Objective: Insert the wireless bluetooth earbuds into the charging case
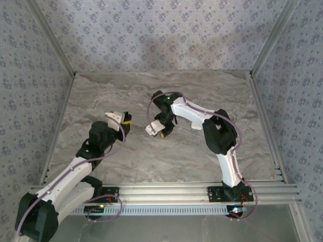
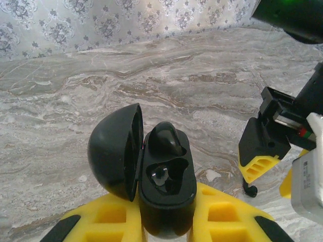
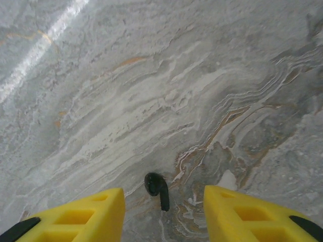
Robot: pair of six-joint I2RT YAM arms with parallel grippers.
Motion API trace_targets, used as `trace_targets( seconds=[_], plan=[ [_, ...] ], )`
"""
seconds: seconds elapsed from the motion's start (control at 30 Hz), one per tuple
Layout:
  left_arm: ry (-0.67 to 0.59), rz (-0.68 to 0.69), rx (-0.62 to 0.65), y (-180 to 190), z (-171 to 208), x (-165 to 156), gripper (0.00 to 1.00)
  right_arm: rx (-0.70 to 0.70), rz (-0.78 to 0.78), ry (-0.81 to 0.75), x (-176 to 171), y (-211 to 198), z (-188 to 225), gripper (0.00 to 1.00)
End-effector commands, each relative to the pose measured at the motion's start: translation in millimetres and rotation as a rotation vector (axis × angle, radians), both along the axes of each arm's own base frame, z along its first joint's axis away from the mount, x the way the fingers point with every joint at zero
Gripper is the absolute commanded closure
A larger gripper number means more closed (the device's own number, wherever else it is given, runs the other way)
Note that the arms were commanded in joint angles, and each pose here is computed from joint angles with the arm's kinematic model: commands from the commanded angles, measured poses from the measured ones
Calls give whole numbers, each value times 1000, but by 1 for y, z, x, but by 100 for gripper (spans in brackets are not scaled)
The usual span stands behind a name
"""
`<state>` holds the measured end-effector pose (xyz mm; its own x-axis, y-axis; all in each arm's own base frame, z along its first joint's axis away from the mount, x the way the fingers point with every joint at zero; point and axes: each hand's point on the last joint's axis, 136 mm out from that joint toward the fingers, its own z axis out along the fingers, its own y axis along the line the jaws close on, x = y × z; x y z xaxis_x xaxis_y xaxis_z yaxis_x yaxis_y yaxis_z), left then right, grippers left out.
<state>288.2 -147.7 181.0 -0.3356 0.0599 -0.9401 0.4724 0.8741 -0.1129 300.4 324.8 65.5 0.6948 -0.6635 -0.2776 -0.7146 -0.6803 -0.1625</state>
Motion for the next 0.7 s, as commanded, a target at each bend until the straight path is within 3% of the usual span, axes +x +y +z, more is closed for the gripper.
trace_targets(
  seconds=[0.0,0.67],
  plan=[
    [-13,20,-17,4,2,1,94,-38,29,-1,4,-9,-11,55],
    [-10,22,-29,5,-2,5,93,-70,11,37,13,-14,-49,67]
  ],
)
